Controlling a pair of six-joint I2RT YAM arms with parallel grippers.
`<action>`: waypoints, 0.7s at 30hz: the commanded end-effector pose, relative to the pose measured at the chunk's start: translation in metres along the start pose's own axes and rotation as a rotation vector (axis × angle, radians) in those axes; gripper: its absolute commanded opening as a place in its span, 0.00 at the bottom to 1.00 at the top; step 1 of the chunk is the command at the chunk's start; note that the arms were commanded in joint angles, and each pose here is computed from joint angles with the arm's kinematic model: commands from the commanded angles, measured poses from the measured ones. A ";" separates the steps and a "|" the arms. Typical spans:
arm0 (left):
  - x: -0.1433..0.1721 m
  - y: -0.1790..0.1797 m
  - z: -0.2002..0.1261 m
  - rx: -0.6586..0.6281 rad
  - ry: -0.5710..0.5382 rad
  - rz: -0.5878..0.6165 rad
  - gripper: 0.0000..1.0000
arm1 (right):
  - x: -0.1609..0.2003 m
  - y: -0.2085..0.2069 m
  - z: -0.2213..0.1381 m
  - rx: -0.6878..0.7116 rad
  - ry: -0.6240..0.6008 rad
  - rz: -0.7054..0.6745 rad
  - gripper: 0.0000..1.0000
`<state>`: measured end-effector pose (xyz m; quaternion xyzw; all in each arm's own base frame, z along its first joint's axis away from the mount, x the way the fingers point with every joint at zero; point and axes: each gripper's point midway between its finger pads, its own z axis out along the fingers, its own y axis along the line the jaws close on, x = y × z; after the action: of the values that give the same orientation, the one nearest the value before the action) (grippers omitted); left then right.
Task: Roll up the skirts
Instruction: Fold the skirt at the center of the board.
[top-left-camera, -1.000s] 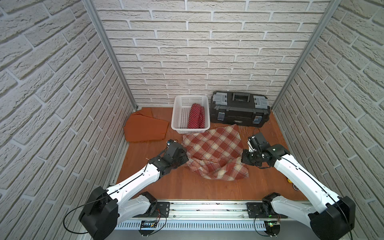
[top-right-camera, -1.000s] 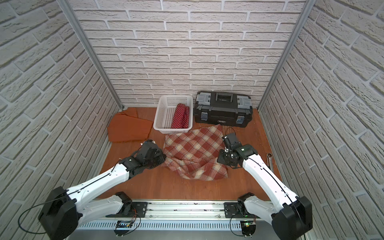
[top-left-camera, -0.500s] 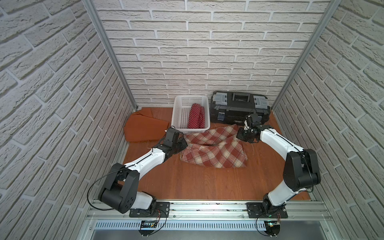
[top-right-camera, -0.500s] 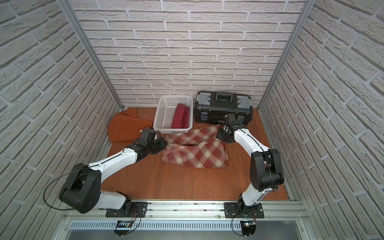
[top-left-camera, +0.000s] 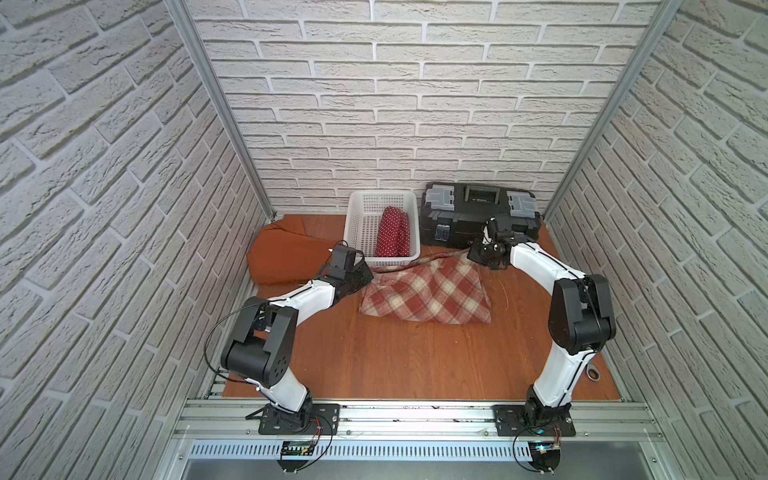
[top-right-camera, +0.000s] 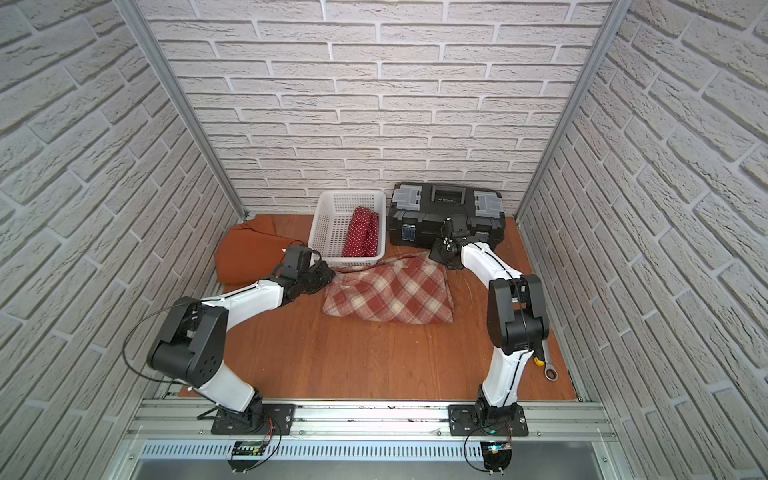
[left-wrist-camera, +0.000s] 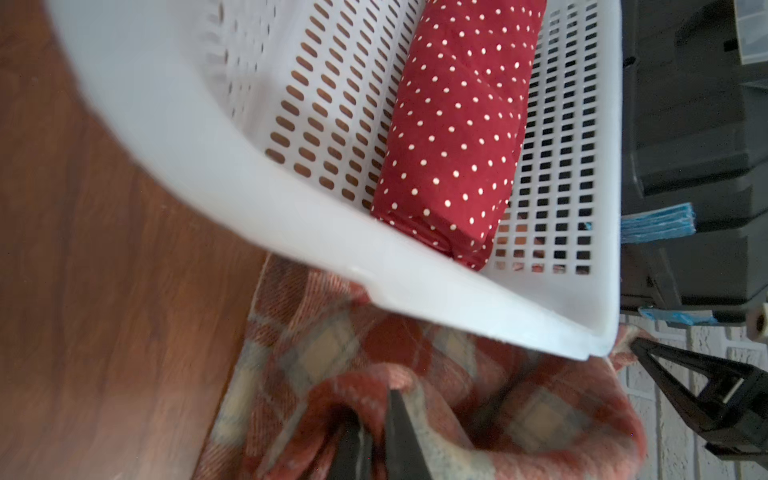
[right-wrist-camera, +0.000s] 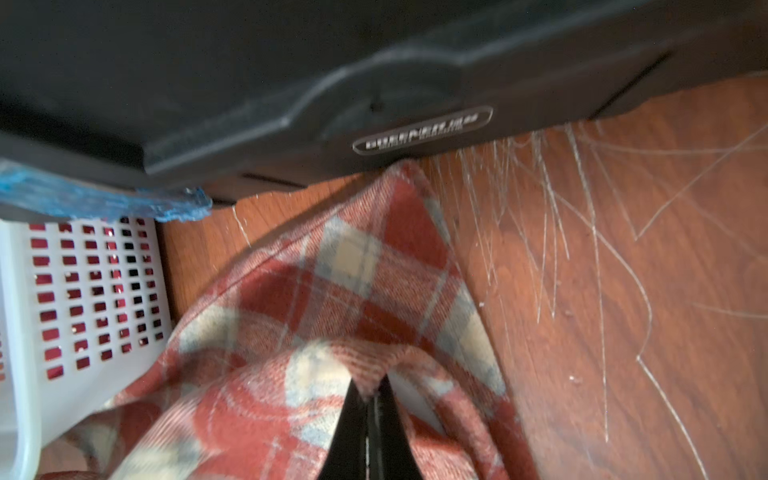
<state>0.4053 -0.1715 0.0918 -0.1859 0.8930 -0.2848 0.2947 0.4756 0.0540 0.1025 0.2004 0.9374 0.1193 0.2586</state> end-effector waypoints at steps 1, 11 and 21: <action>-0.023 -0.014 0.005 0.047 -0.060 0.028 0.04 | -0.013 -0.008 0.006 0.044 -0.036 0.005 0.02; -0.039 -0.016 -0.025 -0.002 -0.130 0.083 0.66 | -0.014 -0.018 0.008 0.101 -0.051 -0.008 0.21; -0.015 0.007 -0.082 -0.054 -0.156 0.094 0.73 | 0.068 0.051 -0.015 -0.050 -0.001 -0.138 0.07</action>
<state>0.3863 -0.1402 0.1784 -0.1633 0.8619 -0.2648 0.4003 0.4482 0.0690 0.0948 0.1820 0.9439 0.0763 0.2647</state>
